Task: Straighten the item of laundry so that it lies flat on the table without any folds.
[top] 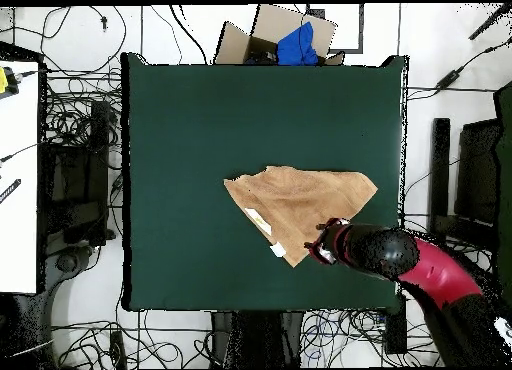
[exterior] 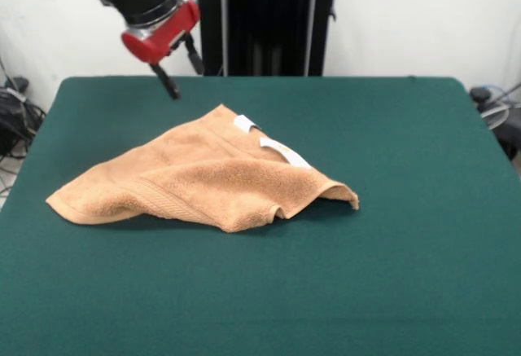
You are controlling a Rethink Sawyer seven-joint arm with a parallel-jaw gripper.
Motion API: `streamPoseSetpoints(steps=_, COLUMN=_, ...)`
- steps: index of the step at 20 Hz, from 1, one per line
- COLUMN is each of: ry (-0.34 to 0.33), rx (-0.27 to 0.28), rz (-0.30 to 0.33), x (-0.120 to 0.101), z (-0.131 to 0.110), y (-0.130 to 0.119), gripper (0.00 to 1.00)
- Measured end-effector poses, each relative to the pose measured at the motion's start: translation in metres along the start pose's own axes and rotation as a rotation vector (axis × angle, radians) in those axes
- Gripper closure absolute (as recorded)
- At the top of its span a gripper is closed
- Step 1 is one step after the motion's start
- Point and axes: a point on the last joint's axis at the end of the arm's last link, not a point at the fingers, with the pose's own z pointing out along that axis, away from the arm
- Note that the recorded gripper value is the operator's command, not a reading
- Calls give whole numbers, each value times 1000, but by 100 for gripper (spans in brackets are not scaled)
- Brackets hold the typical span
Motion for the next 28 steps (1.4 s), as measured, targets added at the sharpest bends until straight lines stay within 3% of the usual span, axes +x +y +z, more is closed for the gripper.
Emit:
streamPoseSetpoints(steps=13, ry=3, rx=-23, rz=-198, x=-91, z=4, y=19, gripper=0)
streamPoseSetpoints(steps=17, ry=40, rx=-51, rz=-308, x=-122, z=16, y=37, gripper=0)
streamPoseSetpoints(steps=20, ry=65, rx=-71, rz=-353, x=-132, z=21, y=45, gripper=0)
streamPoseSetpoints(steps=28, ry=207, rx=-153, rz=-517, x=-160, z=36, y=55, gripper=0)
